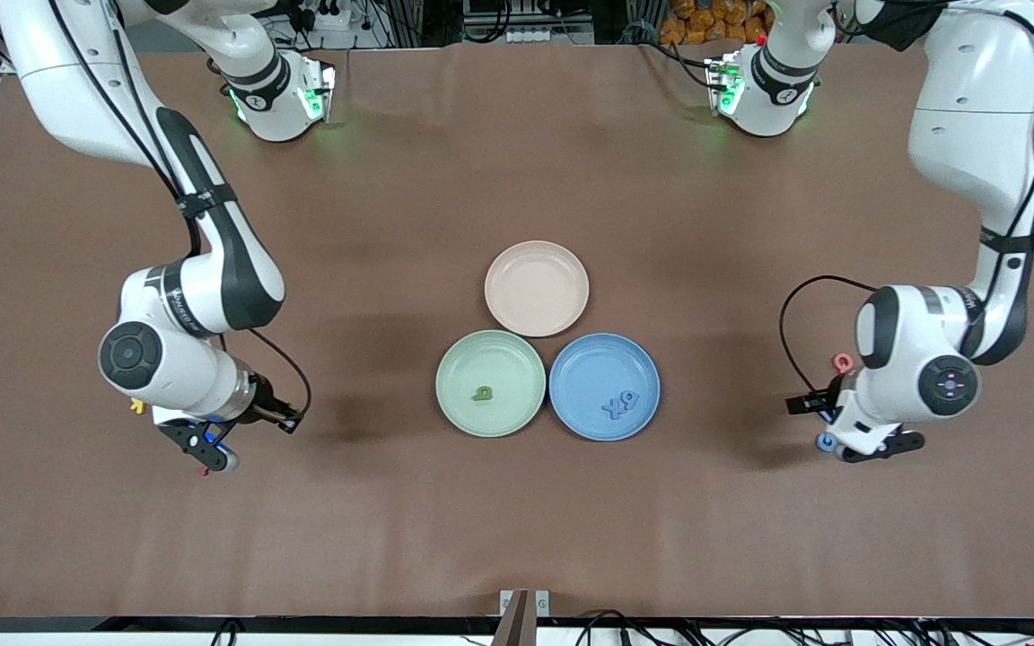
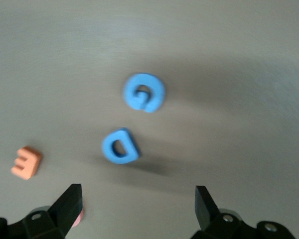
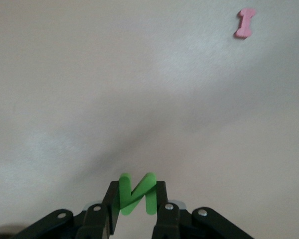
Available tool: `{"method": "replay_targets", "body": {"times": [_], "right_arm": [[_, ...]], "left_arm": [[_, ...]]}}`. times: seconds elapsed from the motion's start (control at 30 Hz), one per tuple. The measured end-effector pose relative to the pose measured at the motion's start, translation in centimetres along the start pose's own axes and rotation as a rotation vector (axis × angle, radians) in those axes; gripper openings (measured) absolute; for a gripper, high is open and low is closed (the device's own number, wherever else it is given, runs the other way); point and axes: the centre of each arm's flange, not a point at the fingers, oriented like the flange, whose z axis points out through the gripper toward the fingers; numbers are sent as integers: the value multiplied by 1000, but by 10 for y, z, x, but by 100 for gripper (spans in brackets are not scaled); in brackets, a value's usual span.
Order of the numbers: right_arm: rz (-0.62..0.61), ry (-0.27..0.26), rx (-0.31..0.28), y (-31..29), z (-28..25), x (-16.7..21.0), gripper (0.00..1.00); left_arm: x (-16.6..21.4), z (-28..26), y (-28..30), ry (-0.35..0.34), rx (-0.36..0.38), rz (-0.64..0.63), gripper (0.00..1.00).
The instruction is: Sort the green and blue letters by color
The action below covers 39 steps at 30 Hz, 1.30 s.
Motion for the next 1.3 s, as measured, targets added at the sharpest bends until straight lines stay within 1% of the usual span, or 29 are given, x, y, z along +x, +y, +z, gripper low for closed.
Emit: {"method": "replay_targets", "body": {"times": [0.17,0.3,0.47,0.7,0.87,1.07,1.3], "right_arm": [[18,4,7,-17,-3,-14,33],[29,8,14,-31,-6,-26,33],[40,11,21,-47,-9,-40,33],[43,11,24,-66,-9,-61,33],[52,9,25,-79,-6,-78,33],[71,12,41,-103,-5,-99,33],[67,12,47,-116,-3,-111,33]], "left_arm": [[1,-12,-2,14,-11,-189,100],[5,-17,-2,49,-29,-280,100],[13,-18,-15,90,-52,-362,100],[22,-12,-37,127,-65,-403,100],[20,4,-34,118,-64,-414,100],[19,18,-29,113,-64,-417,100],[14,29,-29,109,-63,-416,100]]}}
